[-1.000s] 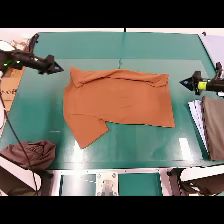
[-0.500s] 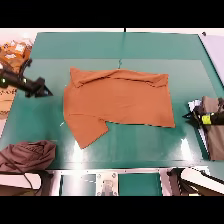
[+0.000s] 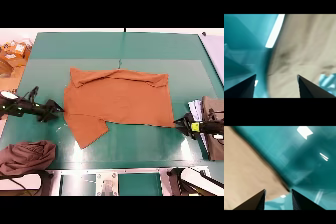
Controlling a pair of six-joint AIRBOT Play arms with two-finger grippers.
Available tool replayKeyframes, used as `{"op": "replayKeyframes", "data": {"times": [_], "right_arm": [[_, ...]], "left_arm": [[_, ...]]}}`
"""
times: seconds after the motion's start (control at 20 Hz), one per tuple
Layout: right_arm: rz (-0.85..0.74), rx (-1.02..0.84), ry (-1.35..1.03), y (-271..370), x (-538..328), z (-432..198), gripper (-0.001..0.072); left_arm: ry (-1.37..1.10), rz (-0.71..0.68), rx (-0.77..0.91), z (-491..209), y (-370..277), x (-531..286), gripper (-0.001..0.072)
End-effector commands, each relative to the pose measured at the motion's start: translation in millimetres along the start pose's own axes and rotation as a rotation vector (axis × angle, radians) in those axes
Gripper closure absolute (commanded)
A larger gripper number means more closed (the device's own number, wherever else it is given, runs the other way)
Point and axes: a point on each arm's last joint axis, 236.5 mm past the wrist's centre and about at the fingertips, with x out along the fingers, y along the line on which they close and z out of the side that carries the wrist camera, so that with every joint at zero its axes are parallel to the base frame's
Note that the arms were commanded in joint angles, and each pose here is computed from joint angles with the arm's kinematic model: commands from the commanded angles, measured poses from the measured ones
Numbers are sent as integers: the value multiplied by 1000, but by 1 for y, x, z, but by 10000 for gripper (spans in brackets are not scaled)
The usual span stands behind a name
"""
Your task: Fold the shirts.
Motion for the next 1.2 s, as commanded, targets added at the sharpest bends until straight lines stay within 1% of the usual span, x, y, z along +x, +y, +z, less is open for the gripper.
{"op": "replayKeyframes", "data": {"times": [0.0,0.05,0.1,0.15,0.2,0.3,0.35,0.4,0.45,0.5,0.55,0.6,0.65,0.7,0.8,0.95,1.05,1.15], "right_arm": [[29,-21,-29,18,16,-1,320],[42,-26,-24,25,19,-3,320],[52,-29,-17,30,22,-6,320],[56,-29,-12,32,23,-8,320],[56,-31,-9,33,23,-8,320],[56,-32,-7,33,23,-9,319],[56,-31,-7,33,23,-9,320],[56,-31,-6,33,23,-9,320],[57,-30,-6,33,23,-9,321],[56,-30,-4,32,23,-10,323],[56,-28,4,31,24,-12,358],[57,-36,19,32,24,-16,490],[60,-60,30,32,24,-19,649],[62,-83,38,33,23,-21,692],[84,-141,52,46,15,-19,693],[160,-279,38,102,-32,-5,693],[226,-406,-72,159,-91,9,693],[289,-564,-276,221,-174,12,693]], "left_arm": [[-43,34,10,1,4,29,113],[-45,30,19,0,-2,34,113],[-35,22,37,-2,-7,37,135],[-18,15,53,-6,-9,36,282],[5,11,73,-10,-10,34,349],[20,7,71,-13,-6,30,350],[16,7,67,-12,-6,29,424],[16,7,72,-12,-6,29,610],[16,7,85,-12,-6,29,660],[15,7,87,-11,-6,29,663],[11,8,87,-11,-5,29,679],[11,9,88,-10,-6,29,680],[10,8,90,-10,-6,29,680],[7,5,96,-10,-9,26,681],[-11,-2,156,-4,-24,11,681],[-94,-45,312,12,-83,-46,681],[-208,-81,465,14,-144,-110,681],[-400,-97,646,7,-208,-188,681]]}}
